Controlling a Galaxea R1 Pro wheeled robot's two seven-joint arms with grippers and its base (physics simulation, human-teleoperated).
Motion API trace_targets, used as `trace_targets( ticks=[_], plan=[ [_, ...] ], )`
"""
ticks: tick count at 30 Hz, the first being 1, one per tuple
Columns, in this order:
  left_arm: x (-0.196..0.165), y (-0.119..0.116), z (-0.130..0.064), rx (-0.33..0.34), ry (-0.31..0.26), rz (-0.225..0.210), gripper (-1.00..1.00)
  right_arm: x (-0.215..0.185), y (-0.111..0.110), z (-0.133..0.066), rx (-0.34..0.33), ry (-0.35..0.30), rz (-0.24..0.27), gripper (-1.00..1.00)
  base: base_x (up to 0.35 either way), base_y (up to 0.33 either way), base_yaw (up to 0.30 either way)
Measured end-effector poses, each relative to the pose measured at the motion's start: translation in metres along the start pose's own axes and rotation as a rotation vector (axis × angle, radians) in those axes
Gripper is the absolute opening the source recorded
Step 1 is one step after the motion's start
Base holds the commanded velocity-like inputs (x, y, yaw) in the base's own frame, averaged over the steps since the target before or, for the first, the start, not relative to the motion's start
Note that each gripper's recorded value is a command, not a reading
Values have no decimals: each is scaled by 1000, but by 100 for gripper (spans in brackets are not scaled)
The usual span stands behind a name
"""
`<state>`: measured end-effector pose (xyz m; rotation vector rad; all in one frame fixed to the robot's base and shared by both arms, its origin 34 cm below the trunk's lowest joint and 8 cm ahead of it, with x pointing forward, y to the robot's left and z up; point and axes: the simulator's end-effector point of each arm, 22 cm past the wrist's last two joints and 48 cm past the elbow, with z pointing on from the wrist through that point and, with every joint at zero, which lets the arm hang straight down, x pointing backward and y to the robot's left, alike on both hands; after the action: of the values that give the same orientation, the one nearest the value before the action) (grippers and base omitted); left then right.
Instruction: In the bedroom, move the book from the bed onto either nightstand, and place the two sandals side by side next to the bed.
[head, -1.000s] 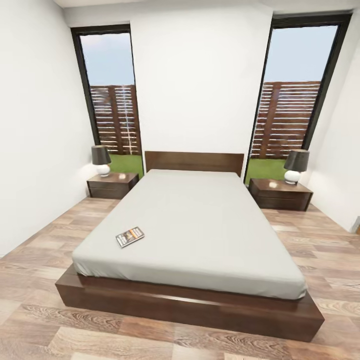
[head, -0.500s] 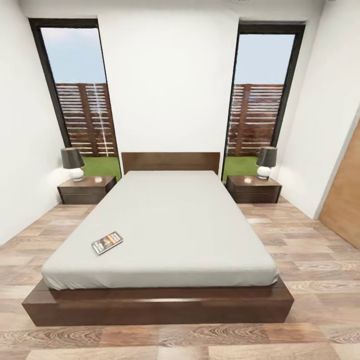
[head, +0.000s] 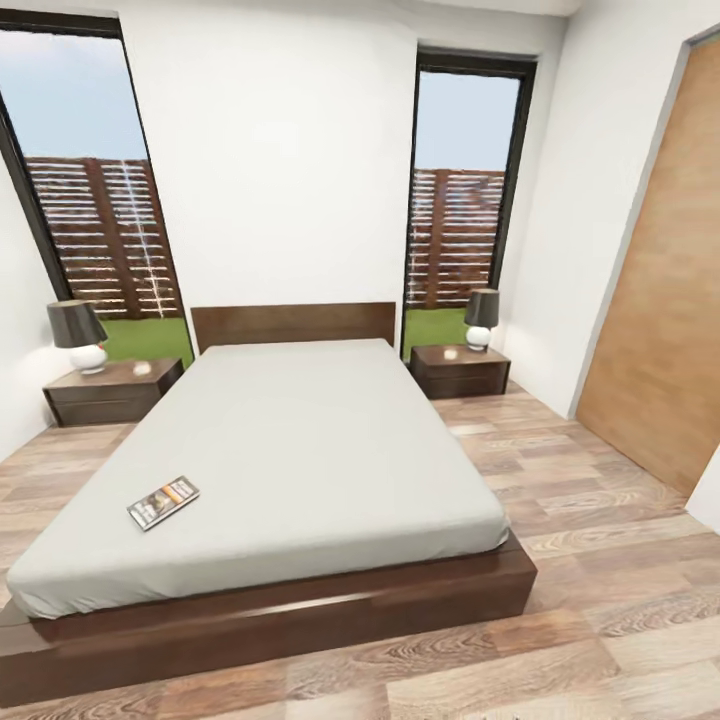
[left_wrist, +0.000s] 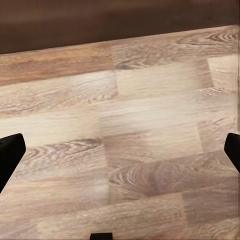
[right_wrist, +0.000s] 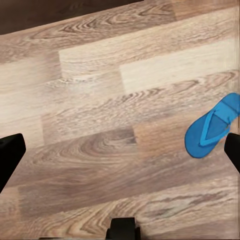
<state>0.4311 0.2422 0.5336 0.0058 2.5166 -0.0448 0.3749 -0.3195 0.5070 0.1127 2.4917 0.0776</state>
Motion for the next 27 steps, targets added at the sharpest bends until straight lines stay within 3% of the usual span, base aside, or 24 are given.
trace_targets(
  ticks=[27],
  plan=[
    [13, 0, 2, 0, 32, -1, 100, 13, -1, 0, 2, 32, 1, 100, 0, 0, -214]
  ],
)
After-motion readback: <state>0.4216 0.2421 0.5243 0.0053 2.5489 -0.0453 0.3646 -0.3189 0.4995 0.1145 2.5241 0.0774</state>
